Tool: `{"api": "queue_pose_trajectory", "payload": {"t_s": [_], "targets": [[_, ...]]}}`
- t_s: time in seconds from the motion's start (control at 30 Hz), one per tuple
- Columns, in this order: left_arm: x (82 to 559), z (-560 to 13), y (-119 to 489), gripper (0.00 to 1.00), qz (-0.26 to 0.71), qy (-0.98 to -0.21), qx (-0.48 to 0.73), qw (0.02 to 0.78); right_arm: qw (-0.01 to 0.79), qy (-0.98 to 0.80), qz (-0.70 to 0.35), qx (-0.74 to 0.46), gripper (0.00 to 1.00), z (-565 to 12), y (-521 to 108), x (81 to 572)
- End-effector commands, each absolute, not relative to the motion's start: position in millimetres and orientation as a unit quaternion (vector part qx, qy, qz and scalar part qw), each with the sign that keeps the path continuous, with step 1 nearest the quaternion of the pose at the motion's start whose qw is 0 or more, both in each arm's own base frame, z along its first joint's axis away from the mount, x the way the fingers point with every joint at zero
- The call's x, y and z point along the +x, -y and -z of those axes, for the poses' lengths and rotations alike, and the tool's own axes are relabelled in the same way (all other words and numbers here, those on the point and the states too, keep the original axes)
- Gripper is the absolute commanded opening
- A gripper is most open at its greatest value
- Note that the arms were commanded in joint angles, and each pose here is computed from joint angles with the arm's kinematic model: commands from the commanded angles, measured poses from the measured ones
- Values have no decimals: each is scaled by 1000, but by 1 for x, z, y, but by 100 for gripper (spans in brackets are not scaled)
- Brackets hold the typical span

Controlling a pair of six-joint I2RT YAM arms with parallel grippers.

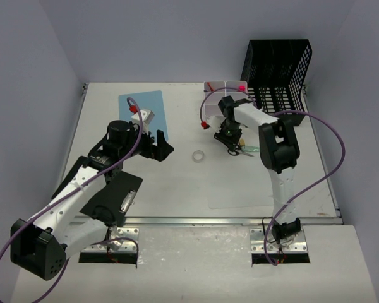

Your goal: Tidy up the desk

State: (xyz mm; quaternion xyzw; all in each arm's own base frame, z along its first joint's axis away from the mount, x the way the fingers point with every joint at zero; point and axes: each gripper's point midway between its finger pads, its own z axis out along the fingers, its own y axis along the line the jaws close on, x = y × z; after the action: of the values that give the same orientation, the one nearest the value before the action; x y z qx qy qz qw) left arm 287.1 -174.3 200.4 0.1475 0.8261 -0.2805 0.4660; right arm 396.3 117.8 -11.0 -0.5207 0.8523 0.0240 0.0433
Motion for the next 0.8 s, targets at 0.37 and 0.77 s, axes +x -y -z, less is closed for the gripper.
{"api": "queue_pose_trajectory", "payload": {"t_s": [0.37, 0.77], "targets": [[292, -214, 174, 99, 288, -812, 144, 488, 108, -861, -94, -487, 1, -57, -165, 400], [295, -233, 170, 100, 291, -793, 117, 523, 376, -845, -124, -358, 1, -200, -201, 448]]}}
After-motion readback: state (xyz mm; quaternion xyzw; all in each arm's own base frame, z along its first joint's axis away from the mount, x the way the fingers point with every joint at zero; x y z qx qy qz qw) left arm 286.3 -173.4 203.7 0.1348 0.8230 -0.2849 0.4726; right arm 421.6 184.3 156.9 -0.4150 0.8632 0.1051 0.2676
